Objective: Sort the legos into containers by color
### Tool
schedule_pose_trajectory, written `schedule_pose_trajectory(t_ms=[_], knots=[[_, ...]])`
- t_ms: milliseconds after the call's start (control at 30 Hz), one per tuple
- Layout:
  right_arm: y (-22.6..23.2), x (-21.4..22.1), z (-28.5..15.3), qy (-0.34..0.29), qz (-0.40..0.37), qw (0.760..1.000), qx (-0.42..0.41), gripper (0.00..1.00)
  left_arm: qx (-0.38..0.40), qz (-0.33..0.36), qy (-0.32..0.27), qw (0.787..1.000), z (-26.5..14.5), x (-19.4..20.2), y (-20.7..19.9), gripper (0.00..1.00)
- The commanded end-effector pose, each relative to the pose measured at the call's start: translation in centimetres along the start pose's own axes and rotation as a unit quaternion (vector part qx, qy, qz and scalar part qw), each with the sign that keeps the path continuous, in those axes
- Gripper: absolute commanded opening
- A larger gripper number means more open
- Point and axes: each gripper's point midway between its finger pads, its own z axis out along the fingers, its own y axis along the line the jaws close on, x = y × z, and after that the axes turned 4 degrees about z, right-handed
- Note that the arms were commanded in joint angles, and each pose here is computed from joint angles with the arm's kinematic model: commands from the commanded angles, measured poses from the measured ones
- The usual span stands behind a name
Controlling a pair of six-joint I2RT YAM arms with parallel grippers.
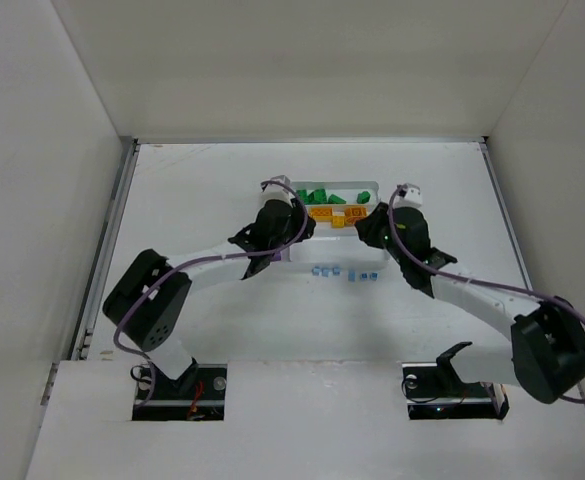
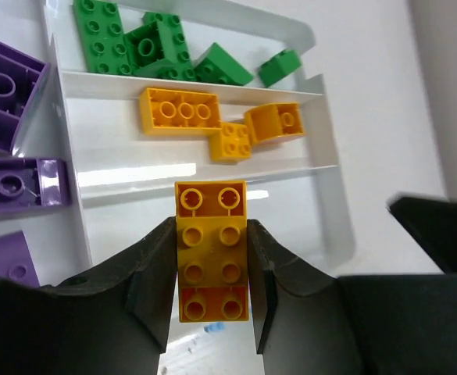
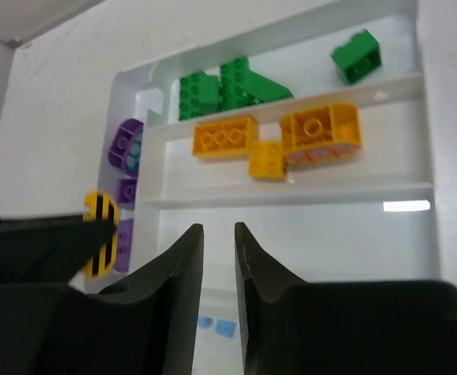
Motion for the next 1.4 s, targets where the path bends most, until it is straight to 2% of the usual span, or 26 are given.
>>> schedule_pose_trajectory(t_ms=[0, 267, 567, 800, 867, 1067, 1167, 1233, 1367], knots=[[-0.4, -0.1, -1.9, -0.038, 0.017, 0.999, -0.003, 0.27, -0.065, 0.072, 0.016, 0.995, 1.5, -0.1, 2.1, 0.17], [-3.3, 2.1, -5.2, -0.05, 0.021, 0.999, 0.004, 0.33, -0.137, 0.137, 0.028, 0.981, 4.9, -0.5, 4.1, 0.19], [-2.2, 2.8, -4.8, -0.041, 0.013, 0.999, -0.009, 0.39, -0.147, 0.155, 0.027, 0.977, 7.2, -1.0, 4.2, 0.21], [-2.2, 2.4, -5.2, -0.049, 0.016, 0.999, -0.013, 0.41, -0.146, 0.171, 0.032, 0.974, 7.5, -1.1, 4.1, 0.24], [-2.2, 2.6, -5.1, -0.046, 0.017, 0.999, -0.014, 0.41, -0.144, 0.179, 0.031, 0.973, 7.4, -1.3, 3.9, 0.28], [-2.3, 2.6, -5.1, -0.047, 0.017, 0.999, -0.012, 0.48, -0.136, 0.217, 0.018, 0.967, 7.0, -2.8, 3.1, 0.52], [-2.4, 2.5, -5.1, -0.048, 0.014, 0.999, -0.009, 0.5, -0.133, 0.208, 0.009, 0.969, 5.7, -3.2, 3.0, 0.57], [-2.4, 2.5, -5.2, -0.049, 0.017, 0.999, -0.011, 0.5, -0.124, 0.193, 0.001, 0.973, 4.2, -3.4, 2.3, 0.54], [-2.4, 2.4, -5.4, -0.052, 0.016, 0.998, -0.009, 0.39, -0.07, 0.171, -0.001, 0.983, 0.1, -1.7, -0.9, 0.36]])
